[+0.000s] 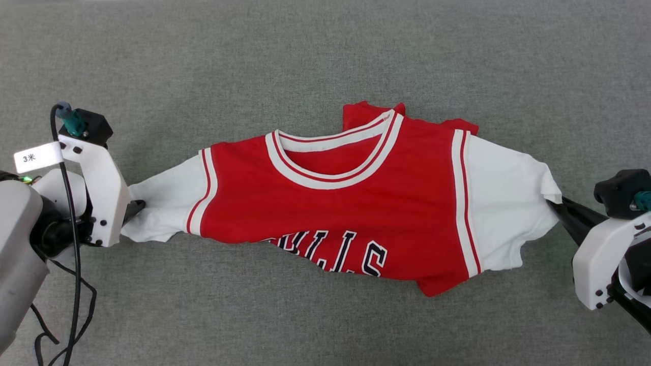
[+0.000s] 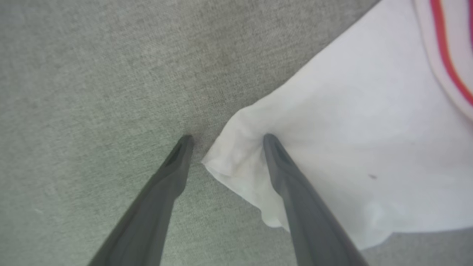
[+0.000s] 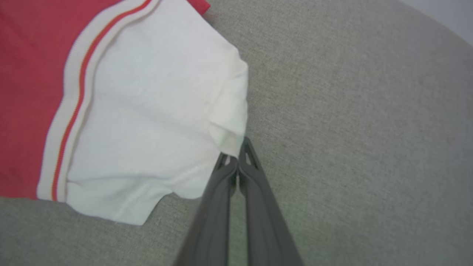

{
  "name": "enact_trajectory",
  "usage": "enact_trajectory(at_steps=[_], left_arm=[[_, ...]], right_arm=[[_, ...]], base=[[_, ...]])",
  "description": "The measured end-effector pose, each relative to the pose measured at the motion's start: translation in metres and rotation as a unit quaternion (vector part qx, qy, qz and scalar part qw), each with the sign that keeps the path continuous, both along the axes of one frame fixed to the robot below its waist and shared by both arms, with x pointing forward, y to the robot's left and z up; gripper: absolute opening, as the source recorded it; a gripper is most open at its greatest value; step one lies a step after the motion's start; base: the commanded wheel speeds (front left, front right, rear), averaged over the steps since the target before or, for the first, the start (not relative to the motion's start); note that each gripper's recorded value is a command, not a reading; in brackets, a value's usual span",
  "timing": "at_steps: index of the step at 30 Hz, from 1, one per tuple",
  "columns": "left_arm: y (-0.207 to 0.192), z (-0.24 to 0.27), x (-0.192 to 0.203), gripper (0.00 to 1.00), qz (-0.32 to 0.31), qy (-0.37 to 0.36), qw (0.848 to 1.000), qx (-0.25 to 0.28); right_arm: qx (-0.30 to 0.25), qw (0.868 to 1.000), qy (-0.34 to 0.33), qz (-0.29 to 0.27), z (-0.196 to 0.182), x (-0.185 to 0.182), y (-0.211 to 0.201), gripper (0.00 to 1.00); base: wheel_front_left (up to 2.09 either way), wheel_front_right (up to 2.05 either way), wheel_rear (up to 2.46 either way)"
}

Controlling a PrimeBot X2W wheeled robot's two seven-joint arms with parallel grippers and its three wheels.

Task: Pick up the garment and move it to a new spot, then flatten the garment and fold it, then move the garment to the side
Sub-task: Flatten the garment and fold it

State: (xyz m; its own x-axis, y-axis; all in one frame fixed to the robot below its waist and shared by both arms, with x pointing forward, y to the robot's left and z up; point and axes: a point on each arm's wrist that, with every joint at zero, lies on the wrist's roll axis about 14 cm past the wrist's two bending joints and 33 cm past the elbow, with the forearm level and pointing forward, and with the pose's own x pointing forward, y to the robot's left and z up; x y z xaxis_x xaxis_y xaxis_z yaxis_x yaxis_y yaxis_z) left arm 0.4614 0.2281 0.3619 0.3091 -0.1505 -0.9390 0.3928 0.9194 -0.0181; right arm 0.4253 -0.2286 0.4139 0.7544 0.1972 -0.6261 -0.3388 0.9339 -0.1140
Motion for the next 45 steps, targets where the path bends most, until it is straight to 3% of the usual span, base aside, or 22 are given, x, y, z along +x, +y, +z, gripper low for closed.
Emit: enact_trajectory(at_steps=[2, 3, 4, 12, 17, 22, 33, 45], left_arm=[[-0.002, -0.003, -0.001, 1.00, -0.001, 0.006, 1.000, -0.004], [-0.003, -0.004, -0.001, 0.43, 0.000, 0.008, 1.000, -0.007], [-0.003, -0.006, -0.001, 0.00, 0.000, 0.010, 1.000, -0.008], [-0.009, -0.001, 0.000, 0.00, -0.014, -0.029, 0.999, -0.017], [-0.012, 0.027, 0.014, 0.00, -0.014, -0.122, 0.992, -0.035], [-0.015, 0.074, 0.027, 0.00, -0.021, -0.223, 0.973, -0.053], [-0.018, 0.194, 0.033, 0.00, -0.040, -0.409, 0.909, -0.070], [-0.049, 0.350, 0.020, 0.00, -0.084, -0.591, 0.797, -0.094]], right_arm=[[-0.001, 1.000, 0.001, 0.001, -0.001, 0.001, 0.001, 0.00], [0.001, 1.000, 0.000, 0.002, -0.001, 0.002, 0.003, 0.00], [0.002, 1.000, 0.000, 0.002, -0.001, 0.003, 0.004, 0.00], [0.011, 1.000, -0.010, 0.005, 0.006, 0.004, 0.010, 0.00], [0.015, 0.999, -0.047, 0.006, 0.029, 0.008, 0.010, 0.00], [0.020, 0.995, -0.098, 0.007, 0.060, 0.010, 0.011, 0.00], [0.024, 0.976, -0.216, 0.002, 0.137, 0.016, 0.006, 0.00], [0.027, 0.926, -0.376, -0.003, 0.257, 0.027, 0.001, 0.00]], base=[[0.00, 0.00, 0.00], [0.00, 0.00, 0.00], [0.00, 0.00, 0.00], [0.00, 0.00, 0.00], [0.00, 0.00, 0.00], [0.00, 0.00, 0.00], [0.00, 0.00, 0.00], [0.00, 0.00, 0.00]])
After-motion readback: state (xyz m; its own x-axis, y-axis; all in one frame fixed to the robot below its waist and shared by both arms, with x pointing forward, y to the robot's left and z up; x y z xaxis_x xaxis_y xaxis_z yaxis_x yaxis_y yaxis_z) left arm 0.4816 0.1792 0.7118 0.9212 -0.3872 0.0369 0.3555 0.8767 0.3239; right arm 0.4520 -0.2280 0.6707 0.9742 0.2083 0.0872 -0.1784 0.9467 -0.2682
